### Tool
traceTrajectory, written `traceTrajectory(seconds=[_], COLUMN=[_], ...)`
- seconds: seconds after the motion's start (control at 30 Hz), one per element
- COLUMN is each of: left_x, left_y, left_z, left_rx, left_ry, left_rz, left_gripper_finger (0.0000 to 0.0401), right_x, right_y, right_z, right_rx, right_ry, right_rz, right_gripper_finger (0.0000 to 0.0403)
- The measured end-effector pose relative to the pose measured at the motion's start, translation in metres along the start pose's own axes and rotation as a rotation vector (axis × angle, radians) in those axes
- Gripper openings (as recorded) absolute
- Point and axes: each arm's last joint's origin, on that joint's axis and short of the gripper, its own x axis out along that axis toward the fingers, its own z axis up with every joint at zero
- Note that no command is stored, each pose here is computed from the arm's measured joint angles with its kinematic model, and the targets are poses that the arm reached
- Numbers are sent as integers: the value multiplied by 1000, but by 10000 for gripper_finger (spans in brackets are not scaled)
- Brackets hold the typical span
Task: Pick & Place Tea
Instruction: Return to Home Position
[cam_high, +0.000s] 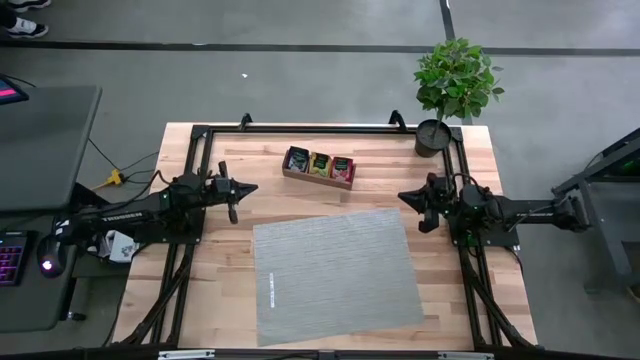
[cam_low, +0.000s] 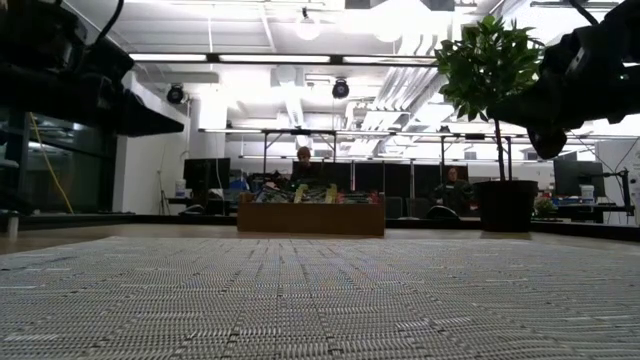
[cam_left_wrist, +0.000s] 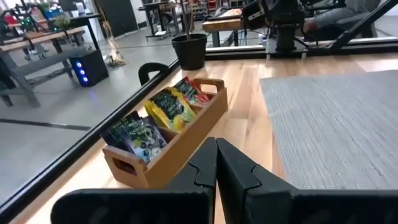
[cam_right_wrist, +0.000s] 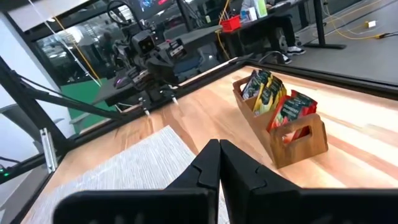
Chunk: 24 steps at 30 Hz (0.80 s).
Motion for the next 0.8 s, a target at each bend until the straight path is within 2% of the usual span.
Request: traceTrajectory(seconds=[0.23,0.8], left_x=[0,0], left_y=[0,0], left_z=[0,-3], left_rx=[51,53], left_ry=[3,27], left_rz=[13,12], left_gripper_finger=[1,1], right_x=[0,0], right_y=[0,0], right_z=[0,0], right_rx=[0,0], right_ry=[3,3], right_rz=[7,7], right_gripper_finger=[7,11])
